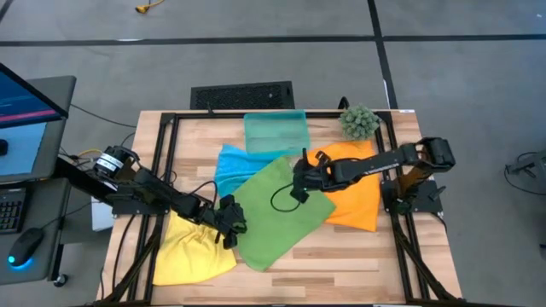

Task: Roll microfiber towels into tight, uniform cylinder then place into a basket
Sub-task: Roll the green microfiber cloth

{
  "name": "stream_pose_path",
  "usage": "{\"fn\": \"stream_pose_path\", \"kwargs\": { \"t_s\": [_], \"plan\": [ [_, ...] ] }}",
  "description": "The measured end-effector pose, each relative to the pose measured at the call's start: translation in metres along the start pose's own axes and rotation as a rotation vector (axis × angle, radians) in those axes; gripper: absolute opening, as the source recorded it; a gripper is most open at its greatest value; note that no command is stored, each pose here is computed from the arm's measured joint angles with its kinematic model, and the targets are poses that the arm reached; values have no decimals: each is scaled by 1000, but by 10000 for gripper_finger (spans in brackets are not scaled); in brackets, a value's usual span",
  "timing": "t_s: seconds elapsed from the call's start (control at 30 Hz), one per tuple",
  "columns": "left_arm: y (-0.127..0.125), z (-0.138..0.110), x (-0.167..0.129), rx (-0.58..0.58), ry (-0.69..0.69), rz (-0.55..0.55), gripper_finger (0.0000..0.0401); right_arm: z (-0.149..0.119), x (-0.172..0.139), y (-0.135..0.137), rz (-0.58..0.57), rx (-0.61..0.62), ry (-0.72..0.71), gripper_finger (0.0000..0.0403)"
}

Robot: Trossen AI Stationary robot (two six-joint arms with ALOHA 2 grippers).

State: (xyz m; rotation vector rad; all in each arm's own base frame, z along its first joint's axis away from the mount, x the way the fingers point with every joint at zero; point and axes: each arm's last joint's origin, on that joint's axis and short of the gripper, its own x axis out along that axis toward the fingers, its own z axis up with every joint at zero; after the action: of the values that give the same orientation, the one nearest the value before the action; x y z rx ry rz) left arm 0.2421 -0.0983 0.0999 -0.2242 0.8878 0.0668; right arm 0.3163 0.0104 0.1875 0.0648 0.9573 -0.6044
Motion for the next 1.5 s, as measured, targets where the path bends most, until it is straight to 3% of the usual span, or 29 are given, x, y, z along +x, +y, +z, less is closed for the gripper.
{"fn": "stream_pose_path", "kwargs": {
  "t_s": [0.17,0.3,0.43,0.7,0.87,1.0,1.2,1.5],
  "plan": [
    [-6,0,-14,20,8,-39,132,9,14,14,71,9,-92,3],
    [-8,-7,-25,18,67,-25,132,9,39,15,149,38,-49,3],
    [-5,-11,-35,29,115,32,132,2,49,16,132,-18,-1,3],
    [-6,4,-61,106,-1,-29,132,-2,-4,30,201,-242,-56,3],
    [-12,12,-77,109,-99,-94,132,-21,-41,44,257,-340,-36,7],
    [-26,14,-81,119,-174,-172,132,-50,-47,60,290,-374,-7,8],
    [-47,8,-69,135,-263,-180,132,-98,-33,78,248,-387,44,4],
    [-58,-5,-32,135,-230,-155,132,-104,-35,90,291,-369,-6,4]
  ]
}}
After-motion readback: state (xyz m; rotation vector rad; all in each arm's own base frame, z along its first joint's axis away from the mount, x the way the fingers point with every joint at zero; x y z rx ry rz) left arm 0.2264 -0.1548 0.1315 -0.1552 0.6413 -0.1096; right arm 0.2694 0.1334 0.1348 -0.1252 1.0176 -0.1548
